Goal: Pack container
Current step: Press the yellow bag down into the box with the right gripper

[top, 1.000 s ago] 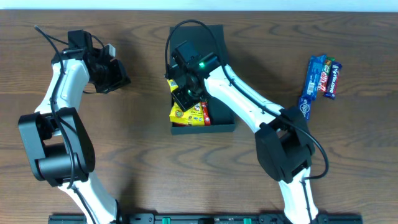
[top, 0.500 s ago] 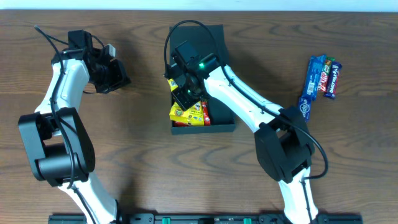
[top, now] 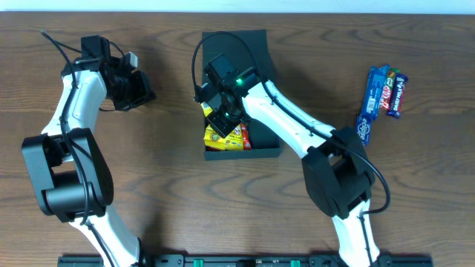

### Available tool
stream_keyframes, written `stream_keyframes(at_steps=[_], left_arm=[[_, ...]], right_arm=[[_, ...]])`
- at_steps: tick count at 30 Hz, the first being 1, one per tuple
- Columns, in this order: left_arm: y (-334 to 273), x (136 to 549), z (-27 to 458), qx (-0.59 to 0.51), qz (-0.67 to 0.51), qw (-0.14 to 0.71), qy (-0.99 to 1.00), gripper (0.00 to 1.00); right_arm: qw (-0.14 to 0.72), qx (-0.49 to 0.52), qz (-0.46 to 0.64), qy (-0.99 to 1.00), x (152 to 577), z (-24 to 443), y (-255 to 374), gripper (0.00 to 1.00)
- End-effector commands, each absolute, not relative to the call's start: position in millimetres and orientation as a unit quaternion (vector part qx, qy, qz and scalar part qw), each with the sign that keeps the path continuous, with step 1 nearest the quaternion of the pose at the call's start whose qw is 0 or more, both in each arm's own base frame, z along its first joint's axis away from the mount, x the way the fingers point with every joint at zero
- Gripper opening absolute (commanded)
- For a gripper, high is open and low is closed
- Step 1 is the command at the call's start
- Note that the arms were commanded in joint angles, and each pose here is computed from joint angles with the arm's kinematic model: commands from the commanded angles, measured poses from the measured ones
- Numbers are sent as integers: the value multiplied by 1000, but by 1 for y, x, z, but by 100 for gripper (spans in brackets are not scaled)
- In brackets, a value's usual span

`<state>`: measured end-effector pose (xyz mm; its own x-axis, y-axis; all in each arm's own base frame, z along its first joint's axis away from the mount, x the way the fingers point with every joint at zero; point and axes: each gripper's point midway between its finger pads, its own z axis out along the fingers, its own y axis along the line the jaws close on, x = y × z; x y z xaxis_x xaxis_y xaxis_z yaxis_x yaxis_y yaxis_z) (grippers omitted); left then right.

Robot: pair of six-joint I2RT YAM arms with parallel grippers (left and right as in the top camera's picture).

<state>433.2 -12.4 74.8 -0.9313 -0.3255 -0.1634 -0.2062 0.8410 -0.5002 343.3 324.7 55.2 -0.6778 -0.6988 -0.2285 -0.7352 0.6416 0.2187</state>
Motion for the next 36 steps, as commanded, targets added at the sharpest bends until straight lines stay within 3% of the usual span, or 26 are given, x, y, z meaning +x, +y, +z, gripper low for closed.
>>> stream_keyframes(at_steps=[1,5,9,15,28,33,36], left_arm=[[-11,438,77,-133,-241,128,953,6],[-11,438,77,-133,-241,128,953,6],[-11,438,77,-133,-241,128,953,6],[-11,438,77,-133,-241,128,953,6],[-11,438,77,-133,-241,128,953,6],[-11,438,77,-133,-241,129,953,6],[-10,438,77,-133,-239,129,953,6]], right_arm=[[39,-414,158,896,325,55,333,1],[124,-419,161,885,347,116,342,1],[197,-413,152,876,371,144,345,1],[205,-390,146,886,395,122,343,1],[153,-383,132,901,403,50,340,1],[174,-368,140,902,411,63,345,1],[196,-360,149,900,415,96,347,1]])
